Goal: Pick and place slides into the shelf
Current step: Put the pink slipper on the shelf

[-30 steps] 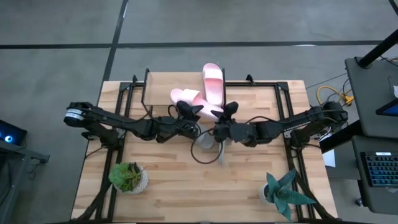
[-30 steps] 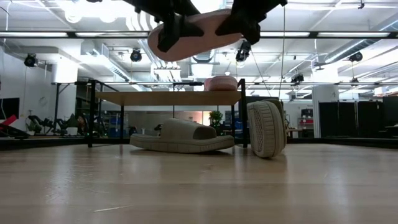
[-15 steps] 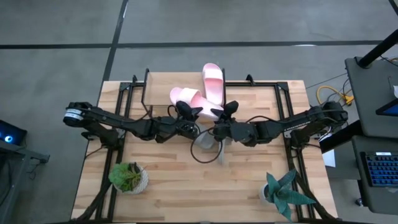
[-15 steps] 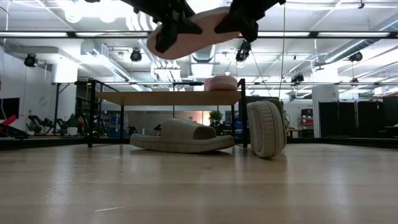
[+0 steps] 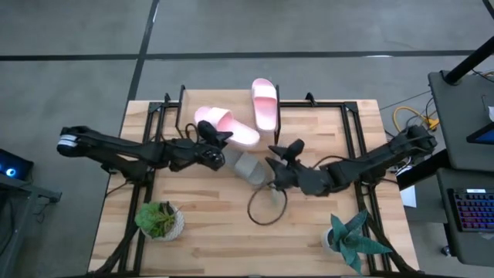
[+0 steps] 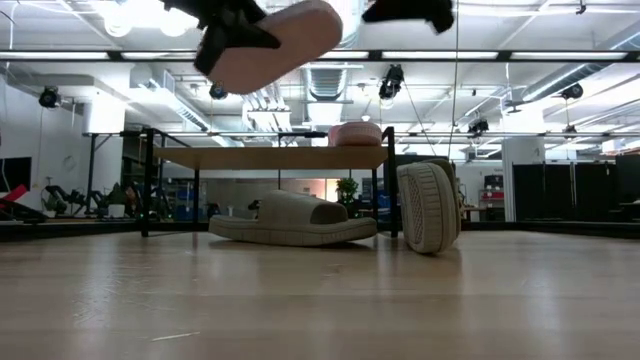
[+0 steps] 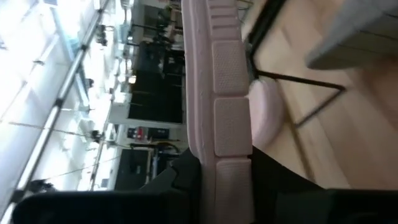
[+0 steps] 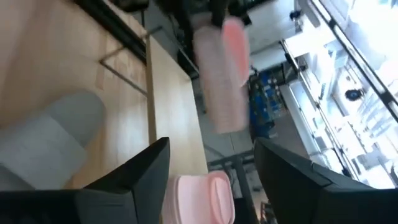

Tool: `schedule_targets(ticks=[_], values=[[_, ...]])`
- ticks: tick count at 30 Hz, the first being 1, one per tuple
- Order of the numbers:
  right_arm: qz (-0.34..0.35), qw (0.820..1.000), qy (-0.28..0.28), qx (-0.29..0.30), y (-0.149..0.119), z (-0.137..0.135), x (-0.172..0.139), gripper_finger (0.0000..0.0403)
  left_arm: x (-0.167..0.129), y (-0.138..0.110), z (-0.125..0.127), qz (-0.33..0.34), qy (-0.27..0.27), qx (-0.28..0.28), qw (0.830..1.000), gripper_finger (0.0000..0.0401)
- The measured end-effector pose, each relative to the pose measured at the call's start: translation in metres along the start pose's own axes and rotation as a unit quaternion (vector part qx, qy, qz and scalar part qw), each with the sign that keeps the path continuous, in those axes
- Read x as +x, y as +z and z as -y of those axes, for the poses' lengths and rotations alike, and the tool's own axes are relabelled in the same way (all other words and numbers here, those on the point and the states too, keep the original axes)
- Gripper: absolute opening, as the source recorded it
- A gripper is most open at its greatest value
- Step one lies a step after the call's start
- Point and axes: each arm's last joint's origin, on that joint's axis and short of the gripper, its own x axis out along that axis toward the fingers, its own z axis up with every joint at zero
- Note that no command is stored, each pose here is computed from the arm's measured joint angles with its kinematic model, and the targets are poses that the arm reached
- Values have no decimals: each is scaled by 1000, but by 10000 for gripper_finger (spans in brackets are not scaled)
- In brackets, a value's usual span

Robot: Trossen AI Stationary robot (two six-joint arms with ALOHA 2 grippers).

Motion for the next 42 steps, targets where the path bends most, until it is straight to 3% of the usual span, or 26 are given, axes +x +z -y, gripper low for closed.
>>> schedule_targets(ticks=[5,8,12,18,27,42], values=[[53,998,13,34,8,10,-27,219,-9,-7,12,68,-43,3,997,61],[88,991,44,92,7,23,-25,213,-10,-3,18,134,-74,6,988,60],[69,987,78,123,2,40,-13,202,-5,3,25,169,-96,25,981,59],[58,981,140,119,5,54,13,191,11,14,31,161,-112,39,980,59],[19,975,209,68,8,60,46,191,16,28,34,176,-115,78,974,59],[7,979,202,10,14,60,74,192,6,45,24,212,-103,80,968,58]])
